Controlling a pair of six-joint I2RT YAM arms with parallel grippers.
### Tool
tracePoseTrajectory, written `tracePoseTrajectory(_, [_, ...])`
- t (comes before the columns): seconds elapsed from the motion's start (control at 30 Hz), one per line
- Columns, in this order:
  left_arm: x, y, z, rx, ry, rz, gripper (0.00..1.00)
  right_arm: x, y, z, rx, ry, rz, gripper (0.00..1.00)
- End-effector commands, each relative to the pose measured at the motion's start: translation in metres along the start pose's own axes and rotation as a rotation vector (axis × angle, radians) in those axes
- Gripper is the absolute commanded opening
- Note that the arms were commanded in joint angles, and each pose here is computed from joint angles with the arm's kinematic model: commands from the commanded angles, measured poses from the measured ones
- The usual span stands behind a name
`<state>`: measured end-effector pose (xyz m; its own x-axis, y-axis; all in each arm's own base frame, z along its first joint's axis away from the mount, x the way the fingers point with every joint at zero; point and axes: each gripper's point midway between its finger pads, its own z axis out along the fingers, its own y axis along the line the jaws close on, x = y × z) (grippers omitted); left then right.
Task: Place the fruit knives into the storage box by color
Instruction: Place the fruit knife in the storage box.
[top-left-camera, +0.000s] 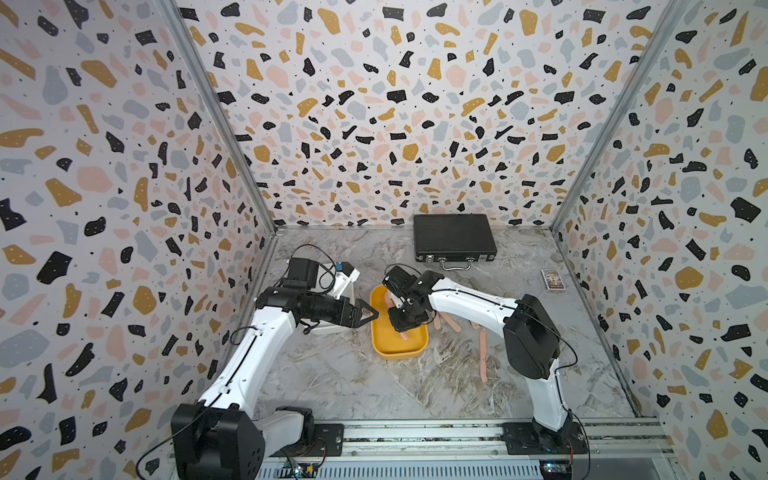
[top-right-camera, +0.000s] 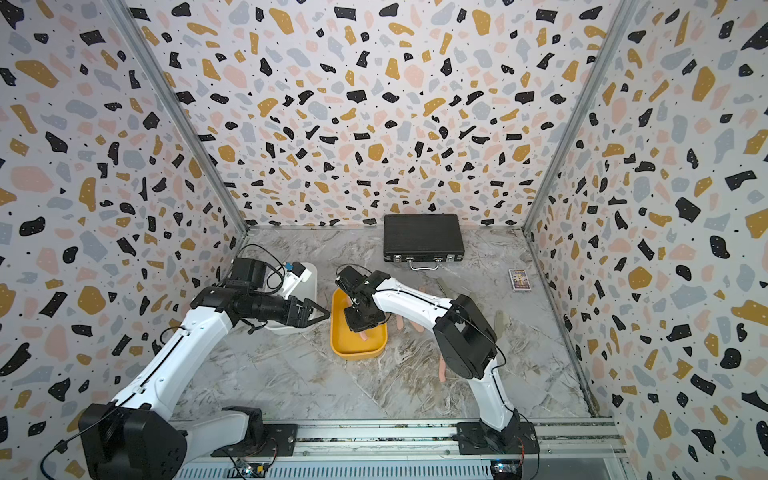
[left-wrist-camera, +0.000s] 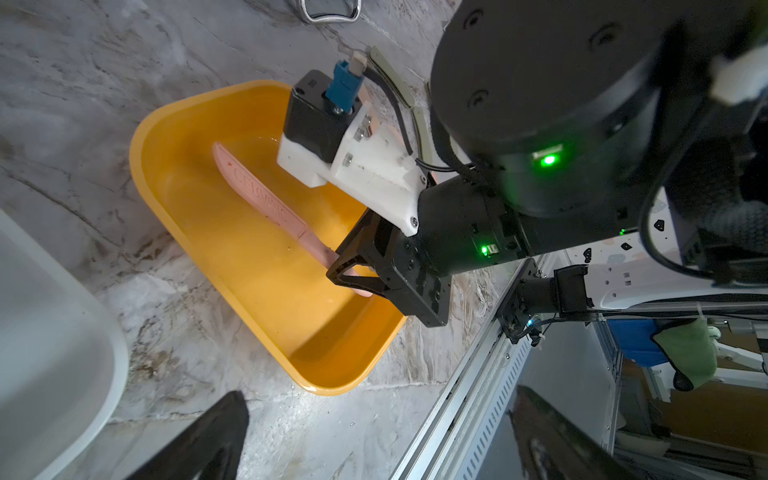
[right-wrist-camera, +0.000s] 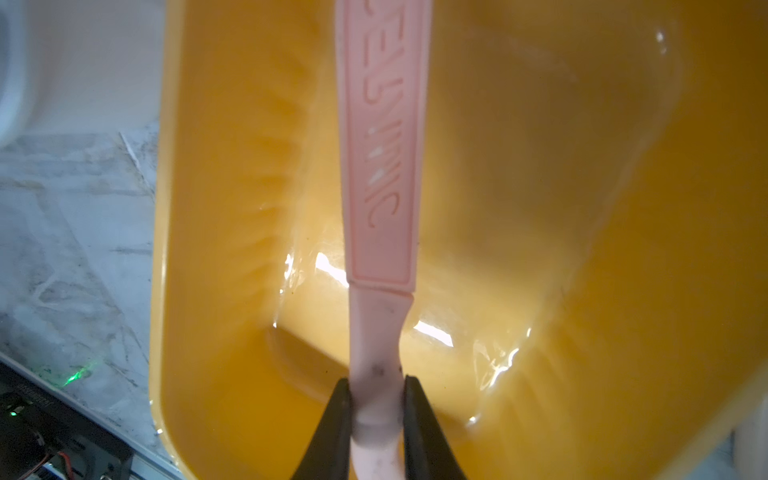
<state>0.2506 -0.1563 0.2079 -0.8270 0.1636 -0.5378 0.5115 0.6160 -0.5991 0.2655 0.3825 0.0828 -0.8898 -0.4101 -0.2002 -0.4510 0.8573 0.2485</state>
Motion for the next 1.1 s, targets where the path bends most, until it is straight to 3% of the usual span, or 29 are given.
tracePoseTrajectory(0.0, [0.001,0.001,0.001,0.009,0.0,0.015,0.99,-0.001,0.002,0.006,-0.008,0.006,0.009,0.16])
tracePoseTrajectory(0.7, [0.006,0.017,0.007,-0.04,0.032,-0.014,0.99,-0.014,0.016,0.028,-0.071,0.013,0.022,0.19])
tracePoseTrajectory(0.9, [0.007,0.019,0.008,-0.049,0.036,-0.017,0.99,-0.021,0.025,0.023,-0.11,-0.007,0.017,0.24])
tracePoseTrajectory(1.07, [0.007,0.018,0.005,-0.055,0.029,-0.008,0.99,-0.025,0.032,0.015,-0.135,-0.023,-0.003,0.36])
